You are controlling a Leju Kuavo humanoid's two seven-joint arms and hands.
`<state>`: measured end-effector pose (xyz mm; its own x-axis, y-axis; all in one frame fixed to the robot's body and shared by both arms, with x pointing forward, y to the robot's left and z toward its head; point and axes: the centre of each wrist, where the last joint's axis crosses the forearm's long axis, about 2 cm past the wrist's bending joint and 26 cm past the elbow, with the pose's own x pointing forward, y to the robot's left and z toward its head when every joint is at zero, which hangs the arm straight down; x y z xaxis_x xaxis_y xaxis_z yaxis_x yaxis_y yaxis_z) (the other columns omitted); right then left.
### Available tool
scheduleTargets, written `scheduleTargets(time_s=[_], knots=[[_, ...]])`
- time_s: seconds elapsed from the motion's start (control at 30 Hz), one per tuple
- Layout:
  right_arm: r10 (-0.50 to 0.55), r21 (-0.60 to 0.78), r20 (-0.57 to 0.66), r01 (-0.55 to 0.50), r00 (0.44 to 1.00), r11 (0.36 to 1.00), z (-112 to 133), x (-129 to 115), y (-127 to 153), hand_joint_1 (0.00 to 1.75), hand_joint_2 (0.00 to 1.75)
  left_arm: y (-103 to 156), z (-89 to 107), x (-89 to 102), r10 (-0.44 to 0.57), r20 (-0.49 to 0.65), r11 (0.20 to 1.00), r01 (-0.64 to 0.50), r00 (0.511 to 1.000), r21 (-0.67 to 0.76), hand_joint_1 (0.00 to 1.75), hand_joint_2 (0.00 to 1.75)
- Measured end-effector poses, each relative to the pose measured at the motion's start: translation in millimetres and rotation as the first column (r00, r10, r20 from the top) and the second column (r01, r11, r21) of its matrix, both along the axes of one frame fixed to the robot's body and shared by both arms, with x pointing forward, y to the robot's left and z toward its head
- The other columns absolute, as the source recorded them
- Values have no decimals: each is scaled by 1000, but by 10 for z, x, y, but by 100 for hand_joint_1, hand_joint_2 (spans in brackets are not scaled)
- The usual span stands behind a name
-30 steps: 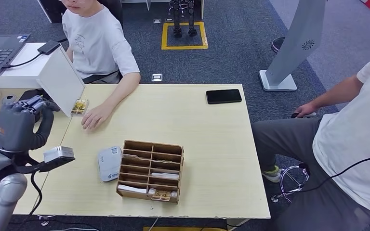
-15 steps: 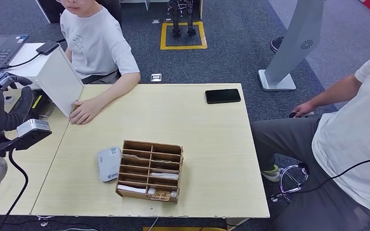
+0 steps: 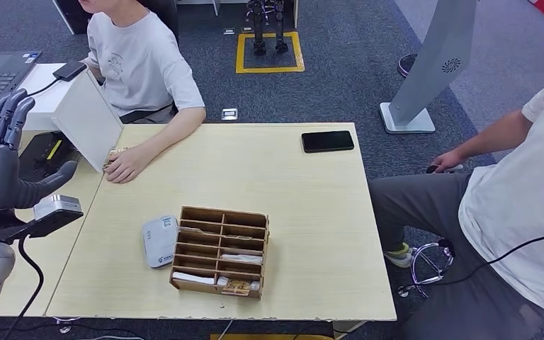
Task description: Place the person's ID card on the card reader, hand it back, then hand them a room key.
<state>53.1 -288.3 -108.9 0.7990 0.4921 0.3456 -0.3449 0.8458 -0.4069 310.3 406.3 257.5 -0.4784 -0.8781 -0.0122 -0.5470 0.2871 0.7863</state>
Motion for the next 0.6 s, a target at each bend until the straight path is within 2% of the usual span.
scheduleTargets(time_s=[0.23,0.4,0.5,0.6], knots=[[0,-2,-2,0,1000,1000,-1,-7,-8,0,175,1,-56,-70,-23,-35,1000,23,999,-1,0,175],[3,-2,-5,-3,1000,1000,-2,-10,-9,0,175,-30,-171,-122,-63,-116,994,72,991,77,0,175],[7,-4,-8,-7,1000,1000,-1,-7,-9,0,175,-189,-321,-160,-111,-165,979,136,980,149,0,175],[16,-5,-11,-16,1000,1000,0,1,-8,0,175,-480,-513,-198,-172,-212,950,219,962,223,0,175]])
